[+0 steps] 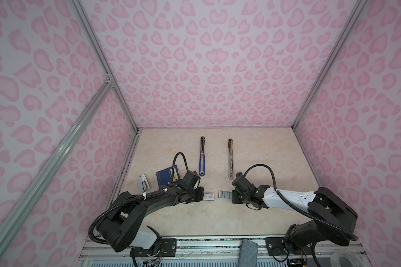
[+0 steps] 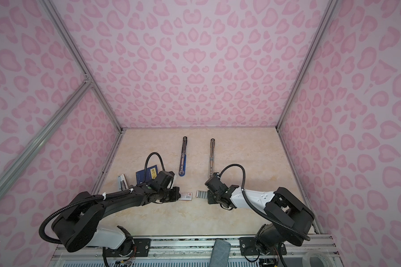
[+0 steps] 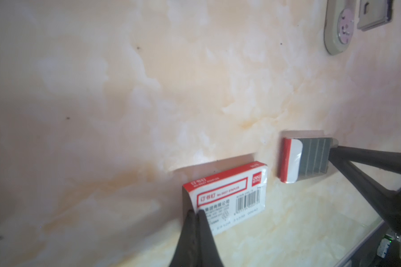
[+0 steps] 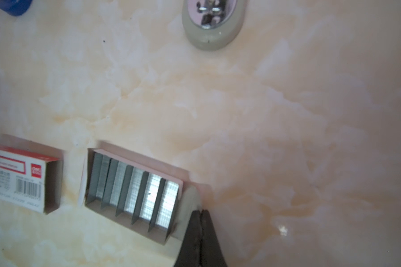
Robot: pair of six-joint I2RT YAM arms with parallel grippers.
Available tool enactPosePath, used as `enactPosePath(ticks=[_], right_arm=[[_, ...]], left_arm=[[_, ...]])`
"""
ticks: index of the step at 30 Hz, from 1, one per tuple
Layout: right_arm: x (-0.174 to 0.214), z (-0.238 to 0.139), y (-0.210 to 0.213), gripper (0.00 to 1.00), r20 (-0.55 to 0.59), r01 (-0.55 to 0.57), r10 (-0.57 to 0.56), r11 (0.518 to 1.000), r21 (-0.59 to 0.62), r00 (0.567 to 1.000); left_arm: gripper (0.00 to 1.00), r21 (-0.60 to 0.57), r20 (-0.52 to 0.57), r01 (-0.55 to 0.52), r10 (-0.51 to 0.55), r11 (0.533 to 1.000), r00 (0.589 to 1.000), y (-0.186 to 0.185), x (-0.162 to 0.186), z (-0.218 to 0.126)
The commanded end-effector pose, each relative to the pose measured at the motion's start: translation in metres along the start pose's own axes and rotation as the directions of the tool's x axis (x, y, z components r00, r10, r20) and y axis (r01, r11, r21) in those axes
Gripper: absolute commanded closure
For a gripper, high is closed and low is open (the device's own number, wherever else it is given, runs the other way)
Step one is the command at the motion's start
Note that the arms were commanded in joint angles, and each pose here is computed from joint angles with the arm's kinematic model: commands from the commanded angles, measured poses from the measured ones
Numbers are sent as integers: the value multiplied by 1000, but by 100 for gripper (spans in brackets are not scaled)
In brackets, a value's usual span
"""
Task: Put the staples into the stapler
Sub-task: 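Slide the staple tray out of the sleeve with the right gripper, away from the left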
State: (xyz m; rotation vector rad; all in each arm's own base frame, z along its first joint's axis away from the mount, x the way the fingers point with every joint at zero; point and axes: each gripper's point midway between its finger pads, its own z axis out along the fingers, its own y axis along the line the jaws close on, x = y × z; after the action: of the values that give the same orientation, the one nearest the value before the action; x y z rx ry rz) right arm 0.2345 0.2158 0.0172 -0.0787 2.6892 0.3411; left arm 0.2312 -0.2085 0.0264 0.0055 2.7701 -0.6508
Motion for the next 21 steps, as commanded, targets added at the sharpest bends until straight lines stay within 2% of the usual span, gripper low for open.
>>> enactPosePath(ticks=[1, 5, 15, 18, 21], right_arm=[[-2, 2, 8, 100, 7, -42, 42, 998, -48, 999], [-3, 7, 23, 100, 4, -91, 92, 988, -123, 996], [-8, 18, 63, 100, -6, -100, 101, 974, -202, 995], [-6, 19, 69, 100, -12, -94, 93, 973, -213, 996], [-4, 16, 67, 94, -11, -92, 92, 973, -213, 996]], left_arm=[[97, -66, 15, 27, -26, 997, 1000, 19, 1, -7], [96, -83, 32, 47, -45, 995, 998, 27, 1, -12], [60, -123, 60, 63, -56, 990, 997, 35, 0, -24], [58, -121, 82, 65, -56, 990, 995, 33, -4, -32], [57, -91, 95, 50, -41, 995, 995, 23, -9, -39]])
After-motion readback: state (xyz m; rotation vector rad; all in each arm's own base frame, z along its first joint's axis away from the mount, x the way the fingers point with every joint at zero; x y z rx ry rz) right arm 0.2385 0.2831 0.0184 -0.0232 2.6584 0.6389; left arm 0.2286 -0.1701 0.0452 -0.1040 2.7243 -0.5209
